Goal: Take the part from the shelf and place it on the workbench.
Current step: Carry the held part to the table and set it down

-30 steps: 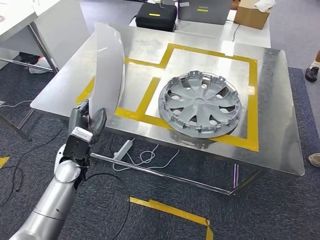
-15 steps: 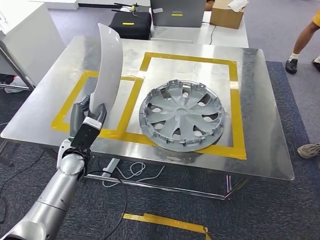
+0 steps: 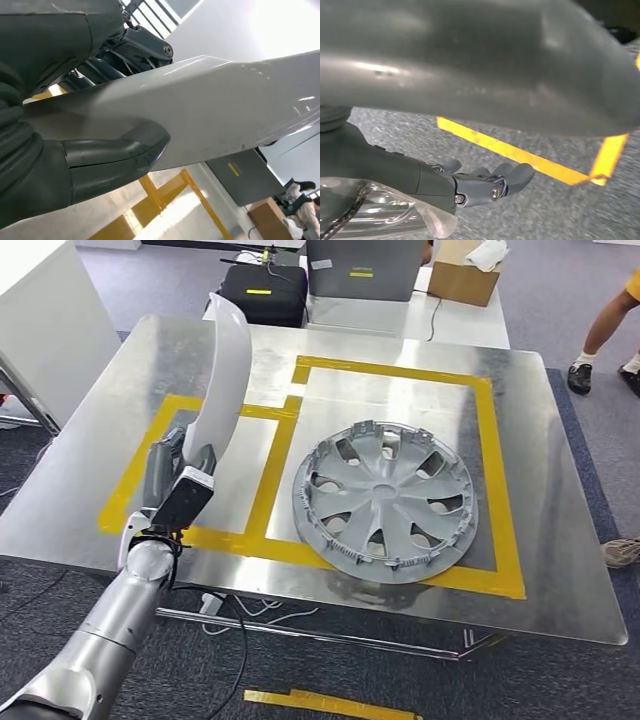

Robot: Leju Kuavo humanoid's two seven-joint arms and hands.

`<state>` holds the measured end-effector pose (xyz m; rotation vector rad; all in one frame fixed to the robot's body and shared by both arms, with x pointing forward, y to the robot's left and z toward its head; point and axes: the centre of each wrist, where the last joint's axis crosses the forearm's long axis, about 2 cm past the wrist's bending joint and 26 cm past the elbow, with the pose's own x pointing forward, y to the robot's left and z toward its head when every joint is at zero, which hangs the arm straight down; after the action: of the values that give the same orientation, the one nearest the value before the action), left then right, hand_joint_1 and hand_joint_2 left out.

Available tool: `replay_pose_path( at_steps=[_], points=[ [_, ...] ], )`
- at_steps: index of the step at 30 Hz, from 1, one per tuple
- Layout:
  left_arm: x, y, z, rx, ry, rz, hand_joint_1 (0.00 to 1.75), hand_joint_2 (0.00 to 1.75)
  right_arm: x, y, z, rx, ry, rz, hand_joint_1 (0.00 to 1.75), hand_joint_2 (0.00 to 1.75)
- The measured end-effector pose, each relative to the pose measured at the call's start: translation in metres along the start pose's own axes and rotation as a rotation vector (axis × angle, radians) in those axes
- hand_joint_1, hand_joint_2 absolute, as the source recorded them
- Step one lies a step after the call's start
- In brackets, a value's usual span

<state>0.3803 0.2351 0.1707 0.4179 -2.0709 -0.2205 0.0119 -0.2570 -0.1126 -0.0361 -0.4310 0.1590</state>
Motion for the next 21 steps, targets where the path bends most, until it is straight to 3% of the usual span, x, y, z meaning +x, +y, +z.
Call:
replay_pose_path(
  at_steps=[21],
  points=[
    [-0.036,0.006,0.0,-0.12,0.127,-0.477,1.75,1.75,-0.003,0.002,0.001,0.038,0.021,-0.022,0.0,0.0]
  ],
)
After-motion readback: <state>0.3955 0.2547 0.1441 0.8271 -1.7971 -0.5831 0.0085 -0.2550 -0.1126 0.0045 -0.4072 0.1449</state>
